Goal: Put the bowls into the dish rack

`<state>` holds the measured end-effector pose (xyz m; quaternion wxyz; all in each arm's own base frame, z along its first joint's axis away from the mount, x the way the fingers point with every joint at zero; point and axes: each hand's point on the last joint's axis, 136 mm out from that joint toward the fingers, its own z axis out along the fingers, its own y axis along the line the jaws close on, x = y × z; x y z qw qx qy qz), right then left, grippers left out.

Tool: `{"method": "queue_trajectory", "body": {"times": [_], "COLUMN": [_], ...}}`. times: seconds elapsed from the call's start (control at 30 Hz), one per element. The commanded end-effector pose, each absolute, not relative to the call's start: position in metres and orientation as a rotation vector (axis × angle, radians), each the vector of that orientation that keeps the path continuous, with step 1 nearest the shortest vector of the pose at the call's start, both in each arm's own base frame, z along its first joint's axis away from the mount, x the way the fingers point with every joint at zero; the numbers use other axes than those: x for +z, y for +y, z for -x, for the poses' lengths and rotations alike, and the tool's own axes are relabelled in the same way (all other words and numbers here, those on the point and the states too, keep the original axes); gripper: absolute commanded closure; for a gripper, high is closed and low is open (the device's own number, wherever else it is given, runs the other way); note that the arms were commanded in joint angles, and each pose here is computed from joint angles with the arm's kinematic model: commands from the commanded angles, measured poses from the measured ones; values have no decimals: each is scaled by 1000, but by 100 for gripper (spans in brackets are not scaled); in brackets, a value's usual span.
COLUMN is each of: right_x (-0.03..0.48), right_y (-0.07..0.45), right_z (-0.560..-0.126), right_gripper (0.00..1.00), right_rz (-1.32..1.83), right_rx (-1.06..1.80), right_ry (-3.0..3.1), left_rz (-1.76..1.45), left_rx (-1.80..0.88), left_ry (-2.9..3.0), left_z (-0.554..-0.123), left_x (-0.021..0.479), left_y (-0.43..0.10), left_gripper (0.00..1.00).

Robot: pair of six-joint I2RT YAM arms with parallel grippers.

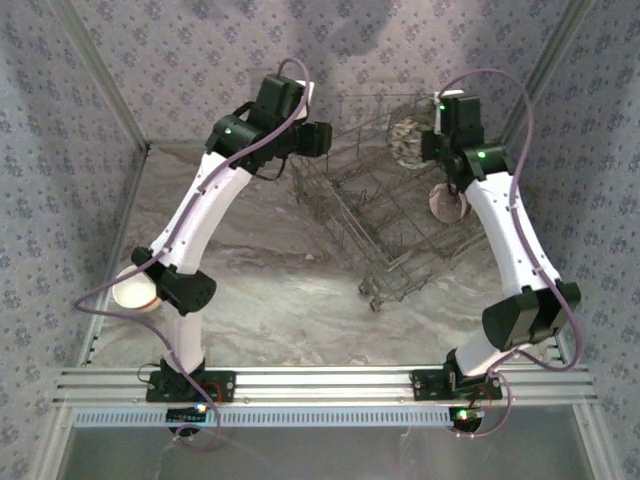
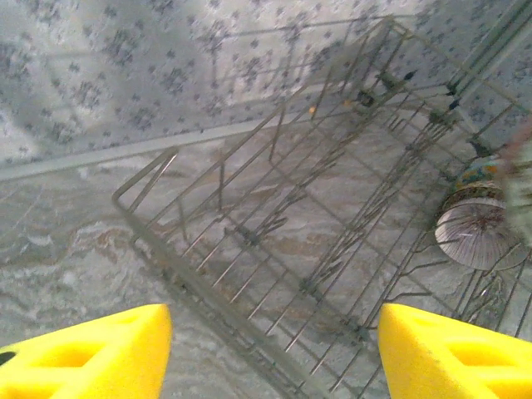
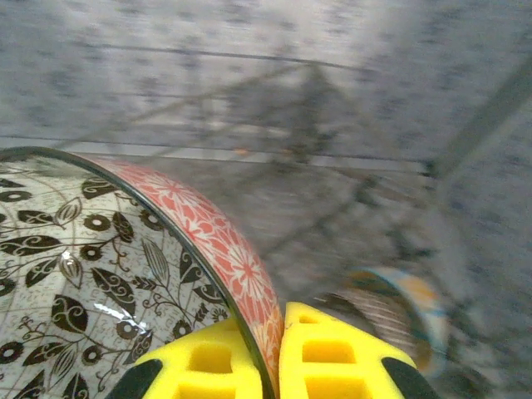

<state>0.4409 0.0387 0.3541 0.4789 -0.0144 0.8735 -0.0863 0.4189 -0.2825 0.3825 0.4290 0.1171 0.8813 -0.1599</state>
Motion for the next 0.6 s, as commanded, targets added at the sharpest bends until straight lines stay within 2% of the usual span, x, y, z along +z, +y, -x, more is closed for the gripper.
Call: {"method": "queue_trajectory", "body": {"times": [0.0, 0.3, 0.57], "right_x": [368, 340, 315], "right_y": [-5, -42, -36], "right_z": [-416, -400, -404], "right_gripper": [100, 100, 100], "right_rz": [5, 106, 156], "right_rx": [-513, -982, -1076], "right_ry": [2092, 2087, 2056], "left_rz": [-257, -237, -228], "left_rx": [-485, -518, -534], "left_ry": [2207, 2305, 2322], "left_z": [-421, -432, -438], "left_x": [381, 343, 330], "left_y": [-273, -268, -266], "left_gripper": [33, 33, 33]}}
